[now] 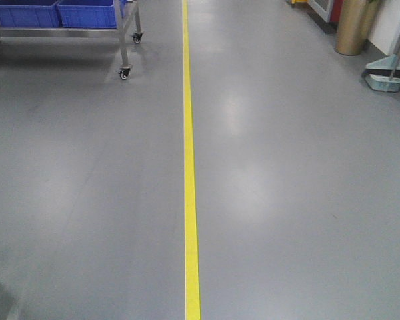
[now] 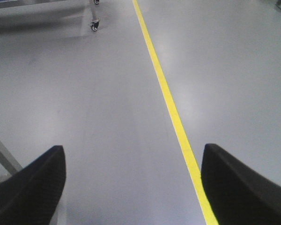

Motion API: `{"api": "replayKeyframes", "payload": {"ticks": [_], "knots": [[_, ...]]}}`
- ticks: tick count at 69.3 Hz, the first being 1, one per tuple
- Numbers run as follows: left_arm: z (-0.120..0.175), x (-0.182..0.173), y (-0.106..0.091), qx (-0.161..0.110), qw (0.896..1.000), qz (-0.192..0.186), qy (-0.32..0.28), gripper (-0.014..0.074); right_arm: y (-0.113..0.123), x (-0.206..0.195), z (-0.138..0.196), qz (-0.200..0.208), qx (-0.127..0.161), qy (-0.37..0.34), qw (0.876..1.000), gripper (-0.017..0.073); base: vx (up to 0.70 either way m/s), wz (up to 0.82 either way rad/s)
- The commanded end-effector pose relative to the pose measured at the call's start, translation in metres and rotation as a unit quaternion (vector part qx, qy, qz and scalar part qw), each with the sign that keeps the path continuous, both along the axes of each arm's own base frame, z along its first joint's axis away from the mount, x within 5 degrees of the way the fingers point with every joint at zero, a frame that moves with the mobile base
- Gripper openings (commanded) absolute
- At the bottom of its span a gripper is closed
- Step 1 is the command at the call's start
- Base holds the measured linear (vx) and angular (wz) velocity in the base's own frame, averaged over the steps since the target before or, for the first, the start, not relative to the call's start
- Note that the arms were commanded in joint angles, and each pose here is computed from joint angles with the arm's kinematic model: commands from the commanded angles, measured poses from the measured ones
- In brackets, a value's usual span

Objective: Move and align brake pads A on conveyor
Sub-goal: 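Drive back along the yellow floor line with both grippers empty, then turn the base toward the steel table holding two brake pads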

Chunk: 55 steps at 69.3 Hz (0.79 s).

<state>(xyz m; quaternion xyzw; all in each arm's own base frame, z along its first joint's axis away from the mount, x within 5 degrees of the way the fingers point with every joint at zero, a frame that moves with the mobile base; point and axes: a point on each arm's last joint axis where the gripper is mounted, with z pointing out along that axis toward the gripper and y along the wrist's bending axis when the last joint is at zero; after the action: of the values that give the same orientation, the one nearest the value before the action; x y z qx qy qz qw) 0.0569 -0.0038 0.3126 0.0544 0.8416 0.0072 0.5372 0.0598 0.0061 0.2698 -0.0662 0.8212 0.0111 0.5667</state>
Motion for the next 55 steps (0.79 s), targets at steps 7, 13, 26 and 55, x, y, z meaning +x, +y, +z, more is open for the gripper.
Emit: {"api": "replayKeyframes", "payload": {"ticks": [7,13,26,55], "knots": [[0.0130,0.0024,-0.0009,-0.007,0.999,-0.004,-0.042,0.0554,-0.0003,0.0022,0.0135,-0.001,-0.004,-0.043,0.999,0.0589,0.59,0.14],[0.0130,0.0024,-0.0009,-0.007,0.999,-0.004,-0.042,0.0554,-0.0003,0.0022,0.0135,-0.001,-0.004,-0.043,0.999,0.0589,0.55,0.10],[0.0130,0.0024,-0.0009,-0.007,0.999,-0.004,-0.042,0.0554,-0.0003,0.0022,0.0135,-0.001,-0.004,-0.043,0.999,0.0589,0.50,0.03],[0.0130,0.0024,-0.0009,-0.007,0.999,-0.004,-0.042,0.0554,-0.0003,0.0022,0.0135,-0.001,-0.004,-0.043,0.999,0.0589,0.40,0.03]]}}
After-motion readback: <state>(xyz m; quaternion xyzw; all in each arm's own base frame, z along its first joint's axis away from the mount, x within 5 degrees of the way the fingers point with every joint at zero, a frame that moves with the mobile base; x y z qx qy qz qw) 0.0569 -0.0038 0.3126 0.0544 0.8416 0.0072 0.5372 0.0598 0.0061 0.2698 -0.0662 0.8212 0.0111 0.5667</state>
